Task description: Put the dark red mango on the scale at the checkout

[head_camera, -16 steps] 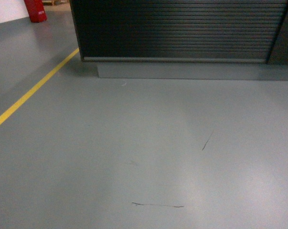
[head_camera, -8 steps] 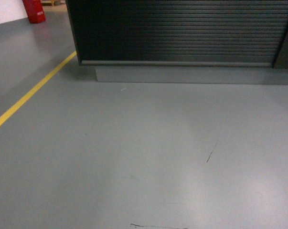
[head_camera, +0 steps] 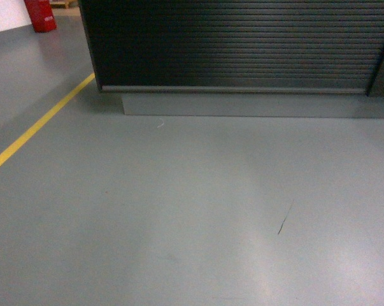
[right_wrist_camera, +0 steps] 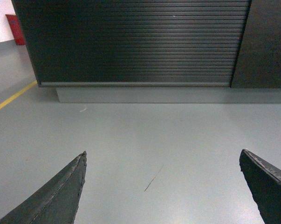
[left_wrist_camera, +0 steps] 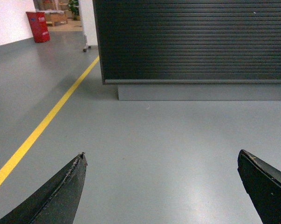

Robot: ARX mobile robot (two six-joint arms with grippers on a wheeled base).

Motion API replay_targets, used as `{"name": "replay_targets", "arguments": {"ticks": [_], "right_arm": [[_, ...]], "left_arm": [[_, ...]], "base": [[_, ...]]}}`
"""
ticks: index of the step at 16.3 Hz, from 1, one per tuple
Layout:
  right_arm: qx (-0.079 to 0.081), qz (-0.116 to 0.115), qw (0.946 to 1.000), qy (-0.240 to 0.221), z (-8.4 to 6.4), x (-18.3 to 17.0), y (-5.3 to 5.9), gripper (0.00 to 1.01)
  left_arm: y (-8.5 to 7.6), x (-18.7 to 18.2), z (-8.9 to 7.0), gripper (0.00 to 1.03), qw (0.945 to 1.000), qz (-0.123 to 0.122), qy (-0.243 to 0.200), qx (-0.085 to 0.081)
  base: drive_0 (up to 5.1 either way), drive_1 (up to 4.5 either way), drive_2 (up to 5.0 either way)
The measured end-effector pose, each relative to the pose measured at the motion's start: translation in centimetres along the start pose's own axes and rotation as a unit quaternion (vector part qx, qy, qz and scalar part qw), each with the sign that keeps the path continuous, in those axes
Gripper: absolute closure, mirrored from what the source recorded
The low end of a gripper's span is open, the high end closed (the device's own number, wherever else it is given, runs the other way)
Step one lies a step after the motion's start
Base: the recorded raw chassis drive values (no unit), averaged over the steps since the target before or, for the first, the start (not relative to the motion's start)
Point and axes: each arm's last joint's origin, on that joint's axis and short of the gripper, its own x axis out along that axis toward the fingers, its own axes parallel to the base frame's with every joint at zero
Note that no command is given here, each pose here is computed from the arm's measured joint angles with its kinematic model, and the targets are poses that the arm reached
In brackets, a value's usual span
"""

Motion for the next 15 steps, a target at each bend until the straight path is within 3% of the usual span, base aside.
{"name": "replay_targets", "arguments": {"ticks": [15], "right_arm": [[0.0,0.0,1.0,0.0,0.0,0.0,0.0,0.03]], "left_arm": [[0.0,0.0,0.0,0.05,1.0,0.0,0.0,0.0]], "base": [[0.0,2.17,-2.1]]}}
